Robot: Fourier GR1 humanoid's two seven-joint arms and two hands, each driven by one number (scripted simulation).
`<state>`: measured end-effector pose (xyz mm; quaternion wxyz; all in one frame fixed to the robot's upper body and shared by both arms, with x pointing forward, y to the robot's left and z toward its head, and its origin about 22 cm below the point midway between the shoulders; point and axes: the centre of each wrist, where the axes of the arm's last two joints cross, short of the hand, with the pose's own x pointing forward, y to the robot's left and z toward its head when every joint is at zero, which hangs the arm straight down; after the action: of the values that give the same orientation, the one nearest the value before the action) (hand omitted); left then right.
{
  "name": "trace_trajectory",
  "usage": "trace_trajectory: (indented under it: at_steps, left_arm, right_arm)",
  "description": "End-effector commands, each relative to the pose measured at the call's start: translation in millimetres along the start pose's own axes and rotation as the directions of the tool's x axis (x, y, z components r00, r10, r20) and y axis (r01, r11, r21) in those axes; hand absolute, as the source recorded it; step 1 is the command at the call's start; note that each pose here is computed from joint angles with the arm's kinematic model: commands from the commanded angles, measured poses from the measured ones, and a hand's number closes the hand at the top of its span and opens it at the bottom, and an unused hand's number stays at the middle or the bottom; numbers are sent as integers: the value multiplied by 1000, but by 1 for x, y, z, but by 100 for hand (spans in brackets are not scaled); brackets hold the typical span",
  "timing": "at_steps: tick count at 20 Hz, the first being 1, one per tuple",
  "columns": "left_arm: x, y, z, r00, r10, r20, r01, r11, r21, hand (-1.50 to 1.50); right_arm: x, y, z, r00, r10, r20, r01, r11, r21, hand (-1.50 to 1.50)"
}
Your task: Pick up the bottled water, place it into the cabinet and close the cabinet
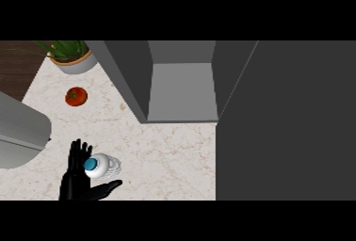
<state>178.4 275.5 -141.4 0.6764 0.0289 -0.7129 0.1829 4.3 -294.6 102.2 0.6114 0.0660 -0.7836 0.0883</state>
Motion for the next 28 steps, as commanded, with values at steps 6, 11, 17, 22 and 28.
trace_trajectory:
  at_steps: [6,11,17,22,28]
  left_arm:
    - [-8,-6,-17,986,167,23,-166,984,-59,-150]
    - [-23,-13,-19,975,215,49,-212,975,-69,150]
    - [-20,-6,-17,971,232,49,-229,971,-71,150]
    - [-10,-30,-35,965,248,81,-237,963,-126,150]
    - [-8,-55,-47,966,222,134,-198,965,-175,150]
  right_arm:
    - [34,2,-6,996,22,84,-23,1000,10,-150]
    - [35,8,-9,996,13,84,-15,1000,24,-150]
    - [41,3,-2,997,8,82,-11,999,39,-150]
    - [33,0,1,997,5,76,-7,1000,26,-150]
    - [25,2,-2,995,6,96,-8,1000,23,-150]
